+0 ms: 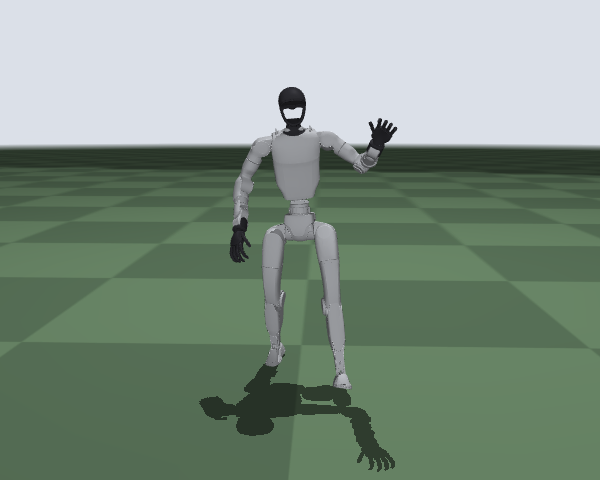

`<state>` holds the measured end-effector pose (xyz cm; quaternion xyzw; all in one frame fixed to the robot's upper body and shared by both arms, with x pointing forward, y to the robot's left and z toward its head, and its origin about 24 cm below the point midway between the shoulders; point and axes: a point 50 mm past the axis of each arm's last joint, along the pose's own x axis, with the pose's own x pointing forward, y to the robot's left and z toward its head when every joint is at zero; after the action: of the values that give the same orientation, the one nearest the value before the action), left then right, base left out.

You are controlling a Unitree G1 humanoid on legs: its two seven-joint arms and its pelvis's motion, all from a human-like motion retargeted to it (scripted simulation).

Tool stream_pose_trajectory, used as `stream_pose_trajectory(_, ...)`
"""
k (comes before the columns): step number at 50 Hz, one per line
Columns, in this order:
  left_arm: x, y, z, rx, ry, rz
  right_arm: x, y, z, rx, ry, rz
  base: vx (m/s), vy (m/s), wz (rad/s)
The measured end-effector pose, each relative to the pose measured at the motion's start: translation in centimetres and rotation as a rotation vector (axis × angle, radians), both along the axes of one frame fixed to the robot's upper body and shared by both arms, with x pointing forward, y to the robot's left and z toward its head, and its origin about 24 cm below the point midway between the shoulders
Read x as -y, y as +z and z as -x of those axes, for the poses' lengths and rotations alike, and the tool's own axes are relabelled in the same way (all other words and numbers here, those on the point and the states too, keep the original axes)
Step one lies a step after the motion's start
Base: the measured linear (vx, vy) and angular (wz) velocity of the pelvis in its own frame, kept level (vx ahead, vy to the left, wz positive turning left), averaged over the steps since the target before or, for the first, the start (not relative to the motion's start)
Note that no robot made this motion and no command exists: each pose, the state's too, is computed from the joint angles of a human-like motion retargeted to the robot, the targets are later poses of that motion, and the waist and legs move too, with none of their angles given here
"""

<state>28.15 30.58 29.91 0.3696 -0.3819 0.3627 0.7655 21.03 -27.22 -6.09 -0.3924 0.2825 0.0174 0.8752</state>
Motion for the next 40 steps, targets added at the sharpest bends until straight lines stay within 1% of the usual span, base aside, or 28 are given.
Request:
stream_pose_trajectory(2,2.2,0.4,-2.1,-0.087,-0.002,-0.146,-0.3,-1.4,1.3,-0.053,-0.011,-0.008,0.68,0.20,-0.04)
stream_pose_trajectory(5,6.1,-1.8,-6.6,-0.339,-0.019,-0.356,-1.2,-4.0,3.9,-0.192,-0.008,-0.013,0.69,0.23,-0.02)
stream_pose_trajectory(8,8.6,-7.9,-10.3,-0.705,-0.009,-0.554,-2.4,-6.2,6.9,-0.337,0.011,-0.036,0.67,0.25,0.18)
stream_pose_trajectory(10,8.8,-12.9,-11.3,-0.957,0.021,-0.644,-3.0,-7.0,8.5,-0.416,0.026,-0.065,0.62,0.23,0.30)
stream_pose_trajectory(12,7.9,-17.6,-10.9,-1.174,0.050,-0.659,-3.5,-7.5,9.5,-0.458,0.035,-0.095,0.57,0.20,0.27)
stream_pose_trajectory(16,5.3,-25.4,-7.8,-1.430,0.105,-0.529,-3.5,-7.5,10.7,-0.457,0.027,-0.114,0.53,0.15,0.33)
stream_pose_trajectory(19,4.2,-28.5,-5.5,-1.435,0.125,-0.315,-3.1,-7.4,10.6,-0.415,-0.014,-0.095,0.48,0.08,0.23)
stream_pose_trajectory(22,4.1,-31.2,-3.1,-1.384,0.106,0.000,-2.9,-7.5,10.9,-0.394,-0.057,-0.071,0.51,0.05,0.45)
stream_pose_trajectory(25,4.5,-33.4,-0.9,-1.285,0.054,0.408,-3.2,-7.7,10.8,-0.416,-0.064,-0.072,0.53,0.00,0.63)
stream_pose_trajectory(29,4.5,-36.5,2.8,-1.125,-0.005,1.020,-3.1,-7.8,10.3,-0.454,-0.067,-0.071,0.58,-0.05,0.41)
stream_pose_trajectory(32,3.6,-38.3,5.9,-0.900,-0.003,1.452,-2.5,-7.6,9.7,-0.460,-0.082,-0.068,0.58,-0.08,-0.03)
stream_pose_trajectory(34,2.5,-38.9,7.9,-0.691,0.013,1.676,-1.7,-7.1,9.0,-0.435,-0.106,-0.051,0.54,-0.09,-0.10)
stream_pose_trajectory(37,0.1,-39.1,11.6,-0.399,0.004,1.857,-0.5,-6.5,8.8,-0.361,-0.165,-0.011,0.56,-0.10,-0.35)
stream_pose_trajectory(40,-2.2,-38.2,13.5,-0.031,-0.015,2.021,0.5,-5.6,8.0,-0.286,-0.242,0.016,0.51,-0.08,-0.68)
